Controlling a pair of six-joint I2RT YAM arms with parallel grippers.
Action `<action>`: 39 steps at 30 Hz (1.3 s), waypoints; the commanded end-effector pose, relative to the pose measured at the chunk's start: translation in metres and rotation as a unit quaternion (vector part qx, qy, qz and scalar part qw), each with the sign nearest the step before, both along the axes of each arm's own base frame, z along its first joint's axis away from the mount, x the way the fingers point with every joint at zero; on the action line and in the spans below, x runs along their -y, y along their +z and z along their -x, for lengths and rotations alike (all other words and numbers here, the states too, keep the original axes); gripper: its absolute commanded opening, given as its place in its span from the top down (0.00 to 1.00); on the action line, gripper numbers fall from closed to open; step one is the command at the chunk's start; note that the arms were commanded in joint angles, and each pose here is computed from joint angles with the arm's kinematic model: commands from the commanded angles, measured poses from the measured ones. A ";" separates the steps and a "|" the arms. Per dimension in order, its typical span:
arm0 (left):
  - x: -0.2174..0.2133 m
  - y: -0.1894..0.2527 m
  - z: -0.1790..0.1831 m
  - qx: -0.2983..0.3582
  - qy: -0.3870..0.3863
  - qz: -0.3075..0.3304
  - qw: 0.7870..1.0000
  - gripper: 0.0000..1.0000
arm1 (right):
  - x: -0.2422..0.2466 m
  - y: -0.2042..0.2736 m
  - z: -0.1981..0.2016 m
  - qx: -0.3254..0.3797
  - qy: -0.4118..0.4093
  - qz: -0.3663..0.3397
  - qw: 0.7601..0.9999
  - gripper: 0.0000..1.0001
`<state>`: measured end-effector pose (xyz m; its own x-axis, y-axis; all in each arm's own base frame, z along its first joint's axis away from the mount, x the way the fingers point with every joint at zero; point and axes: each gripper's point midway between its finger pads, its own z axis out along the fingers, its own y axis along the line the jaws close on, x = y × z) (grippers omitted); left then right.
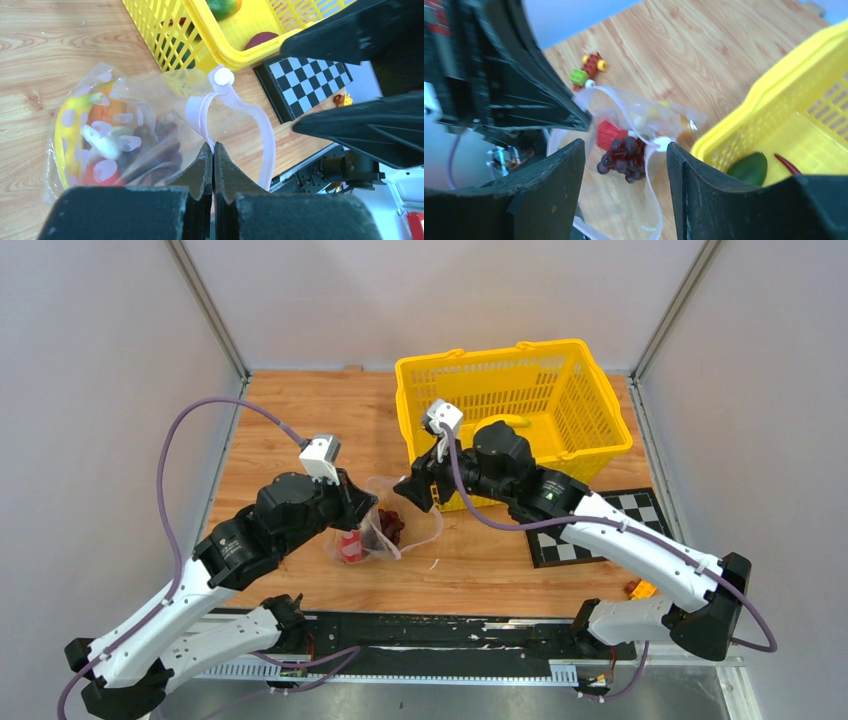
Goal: Place the food in the zip-top bag and seal the zipper
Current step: Place the fake fruit in the zipper food storage bag, then adjust the zipper food storage bag at the center of the board.
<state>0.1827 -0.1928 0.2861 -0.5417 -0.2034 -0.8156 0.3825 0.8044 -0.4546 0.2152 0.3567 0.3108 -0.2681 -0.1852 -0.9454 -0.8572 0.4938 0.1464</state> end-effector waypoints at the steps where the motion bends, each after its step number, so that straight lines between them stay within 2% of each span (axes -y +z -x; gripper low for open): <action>1: 0.005 0.018 -0.002 0.019 -0.006 0.021 1.000 1.00 | -0.014 0.040 0.016 0.009 0.050 -0.079 0.996 0.39; 5: 0.005 0.018 -0.001 0.019 -0.007 0.023 1.000 1.00 | -0.011 0.040 0.016 0.007 0.042 -0.078 0.996 0.39; 10: 0.004 0.016 0.000 0.018 -0.007 0.022 1.000 1.00 | 0.004 0.039 0.006 0.011 -0.006 -0.071 0.997 0.38; 12: 0.004 0.017 0.000 0.017 -0.008 0.022 1.000 1.00 | 0.012 0.028 0.002 -0.007 -0.035 -0.048 0.998 0.37; 15: 0.002 0.020 0.000 0.022 -0.004 0.023 0.999 1.00 | 0.029 -0.013 0.003 -0.058 -0.072 0.003 0.996 0.35; 19: 0.000 0.019 -0.002 0.024 0.003 0.023 0.999 1.00 | 0.050 -0.042 0.009 -0.107 -0.125 0.008 0.986 0.33; 26: 0.000 0.018 -0.002 0.023 0.004 0.024 0.999 1.00 | 0.043 -0.091 0.038 -0.189 -0.080 0.022 0.979 0.34; 28: 0.001 0.018 -0.003 0.023 0.004 0.025 0.999 1.00 | 0.030 -0.099 0.045 -0.212 -0.049 0.025 0.976 0.39; 29: 0.003 0.018 -0.003 0.022 0.002 0.023 0.999 1.00 | 0.023 -0.099 0.047 -0.223 -0.037 0.023 0.974 0.47; 32: -0.002 0.017 -0.004 0.027 0.000 -0.003 1.000 1.00 | 0.003 -0.083 0.052 -0.220 0.002 0.004 0.976 0.84; 34: -0.029 0.029 -0.009 0.043 0.046 -0.051 0.997 1.00 | -0.007 -0.057 0.050 -0.194 0.020 -0.019 0.981 1.00; 36: -0.056 0.039 -0.009 0.054 0.081 -0.093 0.991 1.00 | -0.019 -0.027 0.053 -0.171 0.054 -0.057 0.982 1.00; 39: -0.076 0.062 -0.002 0.075 0.100 -0.086 0.988 1.00 | -0.039 0.014 0.061 -0.157 0.115 -0.109 0.975 1.00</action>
<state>0.1879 -0.1615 0.3024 -0.5006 -0.1269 -0.8563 0.3233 0.8902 -0.3210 0.1622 0.3563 0.2207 -0.6428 -0.2389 -0.7278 -0.7258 0.4939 0.4789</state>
